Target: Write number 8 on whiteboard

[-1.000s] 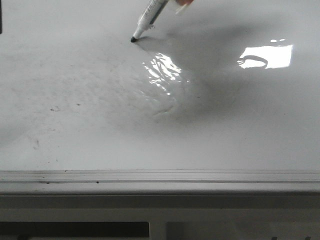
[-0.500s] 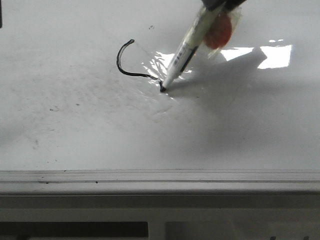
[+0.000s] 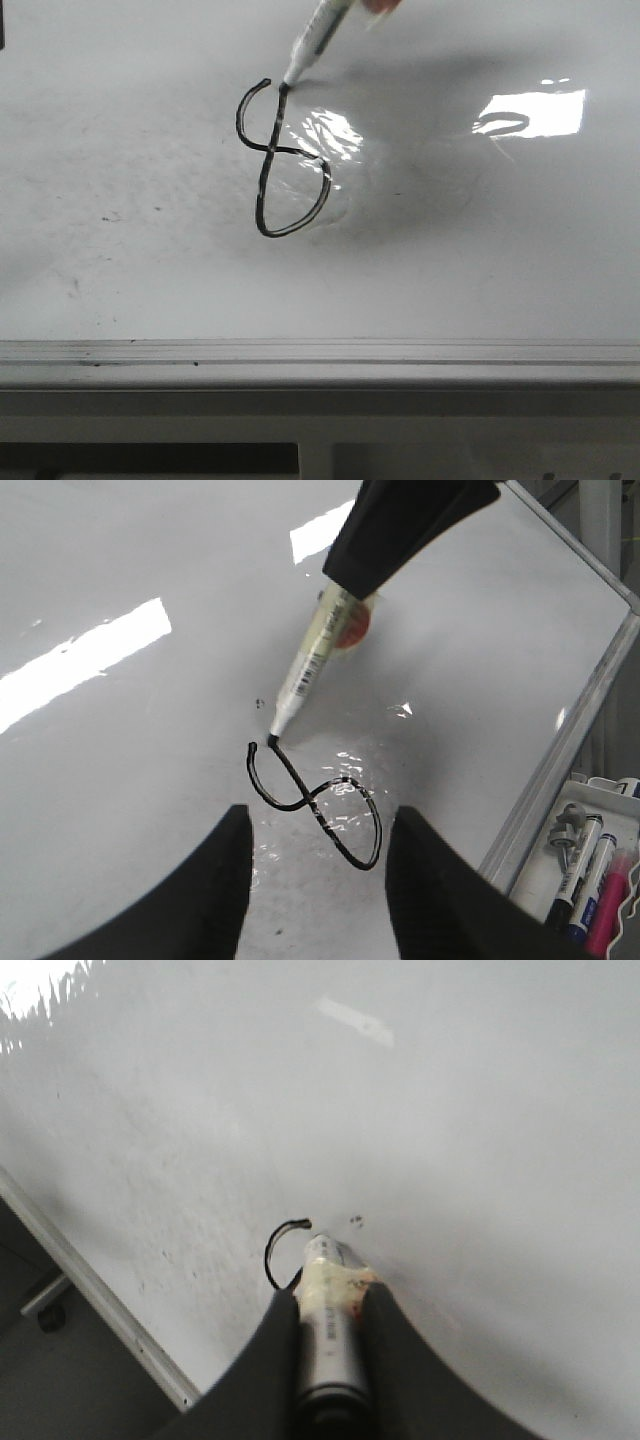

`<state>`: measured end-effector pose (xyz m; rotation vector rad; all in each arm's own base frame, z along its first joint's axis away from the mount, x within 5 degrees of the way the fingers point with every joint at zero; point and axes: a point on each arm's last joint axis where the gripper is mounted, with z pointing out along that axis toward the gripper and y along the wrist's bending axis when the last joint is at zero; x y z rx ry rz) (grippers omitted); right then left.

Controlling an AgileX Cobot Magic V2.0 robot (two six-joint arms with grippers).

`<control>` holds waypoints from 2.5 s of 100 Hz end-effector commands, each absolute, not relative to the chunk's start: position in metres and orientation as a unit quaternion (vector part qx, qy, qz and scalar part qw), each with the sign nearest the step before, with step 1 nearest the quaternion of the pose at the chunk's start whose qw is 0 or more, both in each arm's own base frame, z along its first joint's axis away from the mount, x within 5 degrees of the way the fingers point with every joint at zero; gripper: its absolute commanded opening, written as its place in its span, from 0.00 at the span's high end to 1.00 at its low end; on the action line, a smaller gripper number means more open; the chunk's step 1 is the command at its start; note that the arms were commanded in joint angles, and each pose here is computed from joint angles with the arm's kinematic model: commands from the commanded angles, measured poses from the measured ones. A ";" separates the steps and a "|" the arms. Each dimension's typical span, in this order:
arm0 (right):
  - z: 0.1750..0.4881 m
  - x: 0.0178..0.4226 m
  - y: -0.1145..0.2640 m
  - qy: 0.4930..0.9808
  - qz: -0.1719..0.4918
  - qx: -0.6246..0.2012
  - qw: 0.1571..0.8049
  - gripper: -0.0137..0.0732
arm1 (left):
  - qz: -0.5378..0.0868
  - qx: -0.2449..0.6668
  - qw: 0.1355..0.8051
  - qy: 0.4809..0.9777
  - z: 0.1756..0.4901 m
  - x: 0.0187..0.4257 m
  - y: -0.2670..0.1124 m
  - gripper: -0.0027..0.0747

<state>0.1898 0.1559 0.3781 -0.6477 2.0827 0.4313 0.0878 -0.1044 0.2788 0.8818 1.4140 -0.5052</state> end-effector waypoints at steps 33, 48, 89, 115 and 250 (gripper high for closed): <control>0.397 0.163 0.179 0.790 0.210 -0.323 0.477 0.89 | -0.230 0.395 0.667 0.588 0.291 0.091 -0.112 0.58; 0.384 0.158 0.192 0.805 0.209 -0.348 0.433 0.89 | -0.238 0.404 0.656 0.592 0.283 0.099 -0.125 0.58; 0.372 0.154 0.209 0.816 0.240 -0.348 0.394 0.89 | -0.261 0.418 0.635 0.595 0.264 0.115 -0.150 0.58; 0.372 0.152 0.211 0.817 0.251 -0.345 0.388 0.89 | -0.267 0.420 0.631 0.595 0.260 0.118 -0.155 0.61; 0.374 0.153 0.209 0.816 0.254 -0.341 0.392 0.42 | -0.347 0.056 0.502 0.791 0.245 0.136 -0.130 0.99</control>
